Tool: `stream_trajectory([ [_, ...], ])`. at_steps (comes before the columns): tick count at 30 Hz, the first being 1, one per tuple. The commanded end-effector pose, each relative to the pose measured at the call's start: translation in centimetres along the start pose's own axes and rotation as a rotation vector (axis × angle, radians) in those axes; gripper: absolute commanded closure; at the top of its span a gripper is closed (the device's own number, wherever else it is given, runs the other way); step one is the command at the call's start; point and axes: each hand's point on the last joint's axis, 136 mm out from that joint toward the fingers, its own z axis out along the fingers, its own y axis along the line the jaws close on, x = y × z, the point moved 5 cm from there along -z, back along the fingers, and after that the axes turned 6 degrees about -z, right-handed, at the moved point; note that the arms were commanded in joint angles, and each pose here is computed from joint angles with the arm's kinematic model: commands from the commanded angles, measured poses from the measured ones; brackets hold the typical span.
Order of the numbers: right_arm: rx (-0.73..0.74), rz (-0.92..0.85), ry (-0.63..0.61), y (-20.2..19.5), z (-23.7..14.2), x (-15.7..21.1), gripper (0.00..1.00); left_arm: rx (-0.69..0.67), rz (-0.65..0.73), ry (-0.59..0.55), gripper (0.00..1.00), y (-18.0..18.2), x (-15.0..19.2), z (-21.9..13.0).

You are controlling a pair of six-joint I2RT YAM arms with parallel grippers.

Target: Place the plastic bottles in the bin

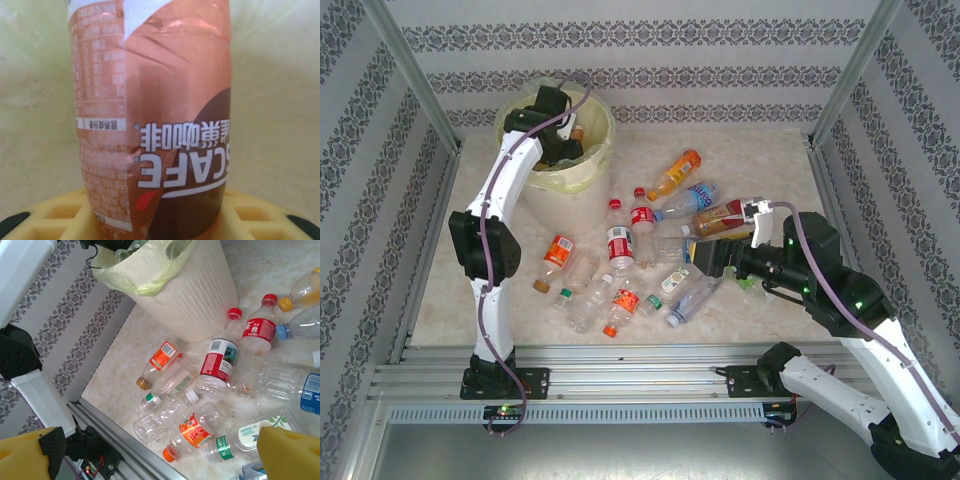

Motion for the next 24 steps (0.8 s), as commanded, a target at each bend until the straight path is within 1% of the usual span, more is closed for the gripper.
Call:
stream_trajectory([
  [1, 0.028, 0.024, 0.020, -0.6, 0.0, 0.8, 0.02, -0.006, -0.019, -0.003, 0.46, 0.6, -0.1, -1.3],
  [5, 0.039, 0.040, 0.024, -0.9, 0.2, 1.1, 0.02, 0.004, -0.031, -0.030, 0.34, 0.5, -0.5, -2.8],
  [9, 0.148, 0.104, 0.008, -2.2, 0.0, 1.0, 0.02, 0.016, -0.043, -0.071, 0.23, 0.4, -1.1, -4.5],
  [11, 0.188, 0.131, 0.018, -2.6, -0.1, 0.8, 0.02, 0.022, -0.044, -0.098, 0.06, 0.3, -1.6, -5.6],
  [12, 0.197, 0.140, 0.019, -2.6, -0.1, 0.8, 0.02, 0.025, -0.045, -0.111, 0.01, 0.2, -1.8, -6.1],
  [15, 0.225, 0.148, 0.003, -2.9, -0.5, 0.6, 0.02, 0.040, -0.051, -0.163, 0.00, 0.1, -2.6, -8.3],
  [18, 0.215, 0.143, -0.005, -3.0, -0.4, 0.4, 0.02, 0.049, -0.070, -0.226, 0.00, 0.1, -3.4, -10.6],
  [20, 0.184, 0.112, -0.026, -2.6, -0.3, 0.2, 0.02, 0.052, -0.099, -0.278, 0.00, 0.2, -3.9, -12.3],
  [22, 0.164, 0.072, -0.039, -2.2, -0.6, -0.2, 0.02, 0.064, -0.095, -0.310, 0.00, 0.1, -3.9, -13.6],
  [24, 0.190, 0.048, -0.050, -2.2, -1.2, -0.5, 0.02, 0.090, -0.081, -0.329, 0.00, -0.2, -3.7, -15.0],
])
